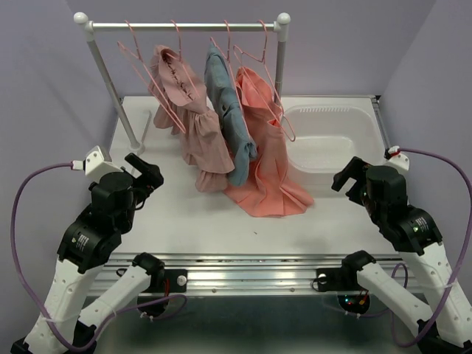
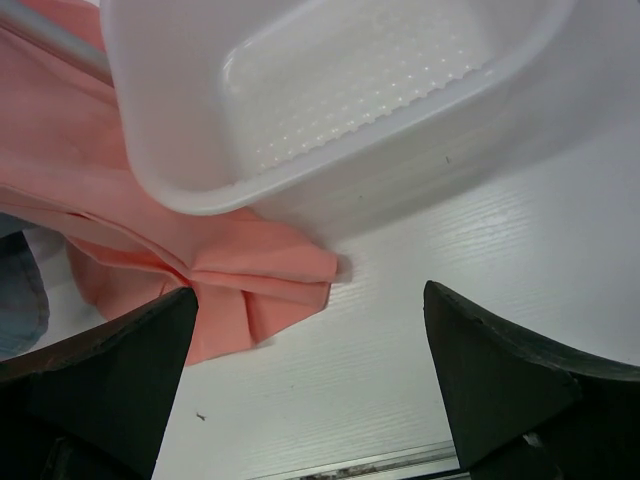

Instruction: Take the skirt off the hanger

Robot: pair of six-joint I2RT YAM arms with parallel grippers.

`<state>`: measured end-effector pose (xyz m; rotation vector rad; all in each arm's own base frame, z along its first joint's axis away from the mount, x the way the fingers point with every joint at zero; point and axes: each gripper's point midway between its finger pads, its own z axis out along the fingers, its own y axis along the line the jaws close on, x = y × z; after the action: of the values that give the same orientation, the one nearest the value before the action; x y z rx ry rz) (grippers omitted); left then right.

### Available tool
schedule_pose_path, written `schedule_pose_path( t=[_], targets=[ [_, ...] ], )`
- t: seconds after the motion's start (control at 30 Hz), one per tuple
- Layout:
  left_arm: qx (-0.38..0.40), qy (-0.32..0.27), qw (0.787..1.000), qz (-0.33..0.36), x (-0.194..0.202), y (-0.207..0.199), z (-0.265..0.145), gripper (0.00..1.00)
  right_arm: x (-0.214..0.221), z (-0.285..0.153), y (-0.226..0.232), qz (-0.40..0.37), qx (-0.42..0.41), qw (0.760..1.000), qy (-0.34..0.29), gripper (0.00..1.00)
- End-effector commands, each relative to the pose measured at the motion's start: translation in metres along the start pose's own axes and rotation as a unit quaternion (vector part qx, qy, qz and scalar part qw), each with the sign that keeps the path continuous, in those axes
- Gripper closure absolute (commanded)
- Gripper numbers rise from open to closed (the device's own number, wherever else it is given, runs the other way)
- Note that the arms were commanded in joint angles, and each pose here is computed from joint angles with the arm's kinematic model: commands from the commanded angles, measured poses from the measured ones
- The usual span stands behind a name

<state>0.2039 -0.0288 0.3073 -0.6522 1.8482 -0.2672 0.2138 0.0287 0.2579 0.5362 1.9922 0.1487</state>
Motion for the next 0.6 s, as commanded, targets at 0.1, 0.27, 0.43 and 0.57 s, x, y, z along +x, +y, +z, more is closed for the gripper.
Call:
schedule_pose_path(
  t=[0.1,0.27,0.43,0.57],
  targets=[
    [0.0,-0.01,1.0,0.0,-0.001,-0.004,0.007,0.01,-0.032,-0.01,0.039,-0.013,-0.094,0.995,-0.044,0.0],
    [0.006,-0.009,1.0,0.005,-0.001,-0.007,0.009,0.01,-0.074,-0.023,0.09,-0.041,-0.18,0.98,-0.074,0.0],
    [-0.007,-0.007,1.0,0.015,0.0,-0.005,0.012,0.01,-0.102,-0.011,0.15,-0.093,-0.232,0.967,-0.04,0.0],
    [-0.008,0.0,1.0,0.026,0.005,-0.006,0.017,0.01,-0.117,-0.012,0.186,-0.115,-0.285,0.951,-0.036,0.0]
  ],
)
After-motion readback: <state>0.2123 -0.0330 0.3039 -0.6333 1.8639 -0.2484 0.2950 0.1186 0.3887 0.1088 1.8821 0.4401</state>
